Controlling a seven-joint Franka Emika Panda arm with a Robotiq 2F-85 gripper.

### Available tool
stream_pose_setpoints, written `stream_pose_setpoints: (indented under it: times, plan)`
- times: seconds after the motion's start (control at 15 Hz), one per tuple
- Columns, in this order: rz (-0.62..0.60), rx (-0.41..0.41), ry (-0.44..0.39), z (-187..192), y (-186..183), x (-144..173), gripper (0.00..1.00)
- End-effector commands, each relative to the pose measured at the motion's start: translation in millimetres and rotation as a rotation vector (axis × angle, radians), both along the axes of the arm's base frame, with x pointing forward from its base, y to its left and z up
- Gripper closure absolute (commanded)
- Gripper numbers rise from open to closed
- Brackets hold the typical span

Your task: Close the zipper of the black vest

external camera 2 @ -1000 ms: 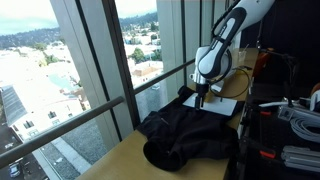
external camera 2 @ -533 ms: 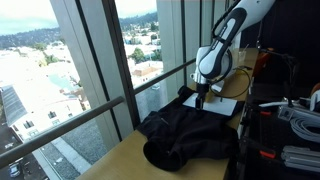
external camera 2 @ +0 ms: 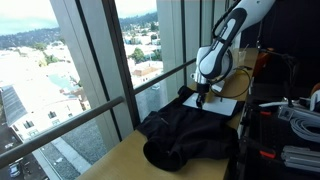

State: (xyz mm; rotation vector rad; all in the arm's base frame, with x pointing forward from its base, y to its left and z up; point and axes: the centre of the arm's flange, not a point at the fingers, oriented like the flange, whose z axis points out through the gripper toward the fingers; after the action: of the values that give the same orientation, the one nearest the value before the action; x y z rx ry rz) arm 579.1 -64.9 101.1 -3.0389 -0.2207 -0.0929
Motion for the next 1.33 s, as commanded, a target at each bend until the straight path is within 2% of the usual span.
stream_pose_setpoints:
  times: [0.0,0.47,1.27]
  plan:
    - [0.001,-0.022,-0.019,4,2,-3,0.99]
    - [0.019,-0.028,-0.019,4,10,0,0.98]
    - [0.09,-0.043,-0.016,0,73,11,0.98]
